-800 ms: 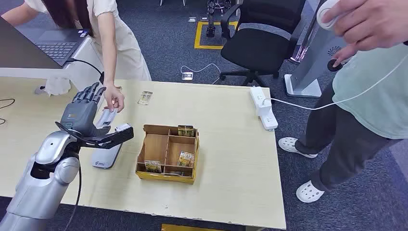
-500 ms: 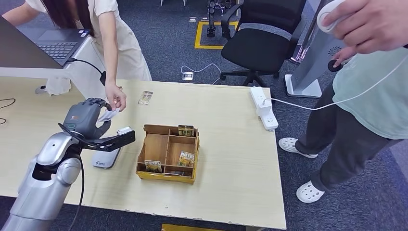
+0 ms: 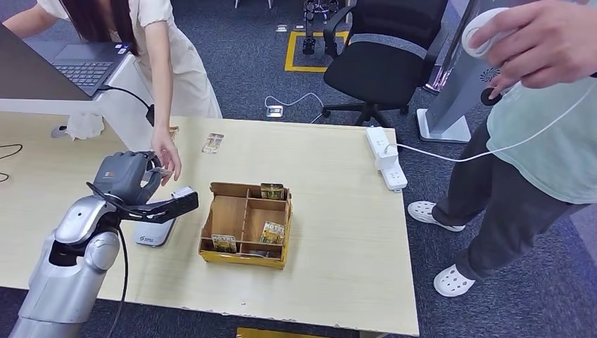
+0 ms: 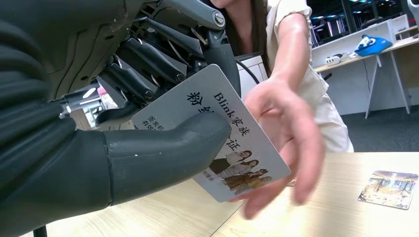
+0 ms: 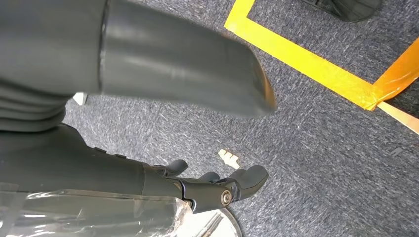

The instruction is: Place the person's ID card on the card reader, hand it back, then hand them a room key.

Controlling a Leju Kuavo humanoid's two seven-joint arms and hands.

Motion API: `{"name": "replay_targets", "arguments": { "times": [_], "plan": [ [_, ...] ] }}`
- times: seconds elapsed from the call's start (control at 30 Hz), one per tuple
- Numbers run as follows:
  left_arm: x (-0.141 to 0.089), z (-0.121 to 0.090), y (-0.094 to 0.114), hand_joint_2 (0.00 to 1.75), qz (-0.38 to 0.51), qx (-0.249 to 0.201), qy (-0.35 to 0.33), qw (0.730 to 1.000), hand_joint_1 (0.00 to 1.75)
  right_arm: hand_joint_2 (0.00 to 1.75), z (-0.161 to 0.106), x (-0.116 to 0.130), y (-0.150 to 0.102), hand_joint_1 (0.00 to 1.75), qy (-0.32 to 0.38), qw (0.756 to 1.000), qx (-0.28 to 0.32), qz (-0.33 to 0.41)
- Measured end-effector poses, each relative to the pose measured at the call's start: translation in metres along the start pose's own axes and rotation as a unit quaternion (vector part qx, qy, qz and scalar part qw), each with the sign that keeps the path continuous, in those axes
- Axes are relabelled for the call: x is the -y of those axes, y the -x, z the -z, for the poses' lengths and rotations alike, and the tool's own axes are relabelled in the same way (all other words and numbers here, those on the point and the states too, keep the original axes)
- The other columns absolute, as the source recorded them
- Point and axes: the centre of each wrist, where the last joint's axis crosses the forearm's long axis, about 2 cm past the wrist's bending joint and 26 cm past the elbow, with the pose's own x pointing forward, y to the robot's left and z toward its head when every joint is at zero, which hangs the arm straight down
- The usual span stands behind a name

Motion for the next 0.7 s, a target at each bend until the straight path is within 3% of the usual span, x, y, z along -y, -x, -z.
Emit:
{"name": "replay_targets", "arguments": {
  "times": [0.27,0.7],
  "plan": [
    [0.001,-0.002,0.001,1.75,0.0,0.004,-0.002,1.0,1.75,0.0,0.0,0.001,0.0,0.0,0.0,1.0,0.001,0.001],
    [0.009,-0.012,0.005,1.75,0.02,-0.027,0.017,0.999,1.75,0.0,-0.002,0.006,-0.002,0.0,0.002,1.0,-0.002,0.011]
  ]
}}
